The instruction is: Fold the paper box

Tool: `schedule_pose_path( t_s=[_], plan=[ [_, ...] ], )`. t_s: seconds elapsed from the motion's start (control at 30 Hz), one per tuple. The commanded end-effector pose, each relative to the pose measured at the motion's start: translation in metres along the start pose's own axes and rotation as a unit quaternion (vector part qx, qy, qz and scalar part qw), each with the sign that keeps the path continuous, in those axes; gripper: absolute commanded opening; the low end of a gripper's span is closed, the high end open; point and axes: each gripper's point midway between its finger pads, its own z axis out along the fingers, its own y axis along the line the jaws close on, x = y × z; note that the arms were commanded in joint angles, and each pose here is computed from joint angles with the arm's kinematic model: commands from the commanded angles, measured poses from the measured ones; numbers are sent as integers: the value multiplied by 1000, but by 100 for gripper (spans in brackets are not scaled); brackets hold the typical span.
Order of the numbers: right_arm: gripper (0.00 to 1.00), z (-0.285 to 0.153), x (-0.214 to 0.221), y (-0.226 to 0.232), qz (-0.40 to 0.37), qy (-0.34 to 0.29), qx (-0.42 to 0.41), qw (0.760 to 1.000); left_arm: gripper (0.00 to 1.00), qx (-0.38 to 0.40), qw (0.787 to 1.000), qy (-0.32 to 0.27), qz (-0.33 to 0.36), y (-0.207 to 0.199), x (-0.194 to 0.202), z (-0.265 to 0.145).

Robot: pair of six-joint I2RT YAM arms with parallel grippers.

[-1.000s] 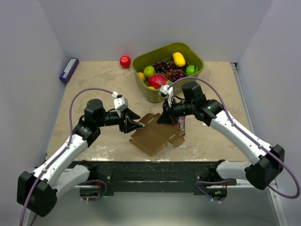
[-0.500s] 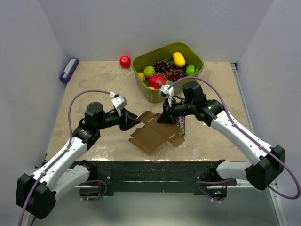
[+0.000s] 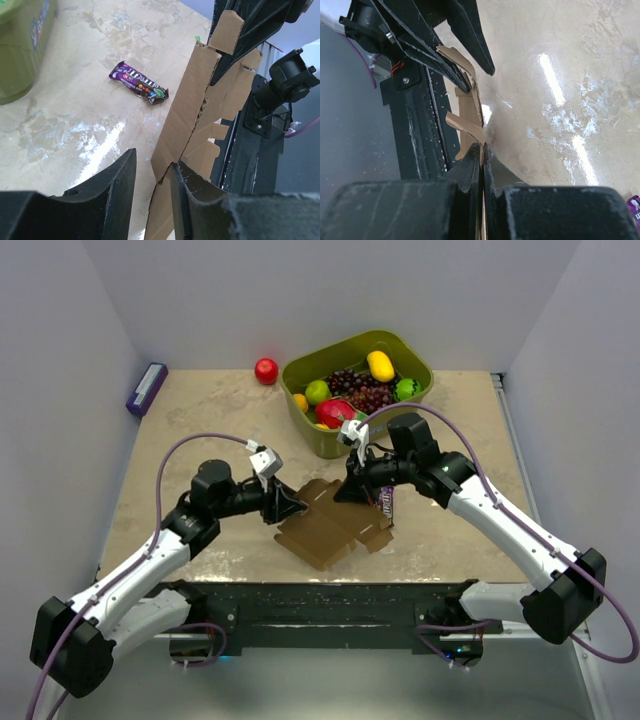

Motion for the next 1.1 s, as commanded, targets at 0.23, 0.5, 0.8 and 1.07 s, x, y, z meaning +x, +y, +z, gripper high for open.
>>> schedule_pose_path(
  t_s=[0.23,0.5,0.8,1.07],
  plan=[
    [0,-6,-17,4,-18,-28,2,999,32,-1,1000,18,-7,-9,12,12],
    [0,-8,-17,7,-21,-32,-3,999,28,2,1000,-1,-17,-14,17,22],
    [0,-6,-17,8,-18,-36,-8,999,24,-47,997,-39,-38,-7,13,31],
    [0,-2,-12,3,-9,-30,-2,1000,26,-92,991,-63,-74,-5,14,44]
  ],
)
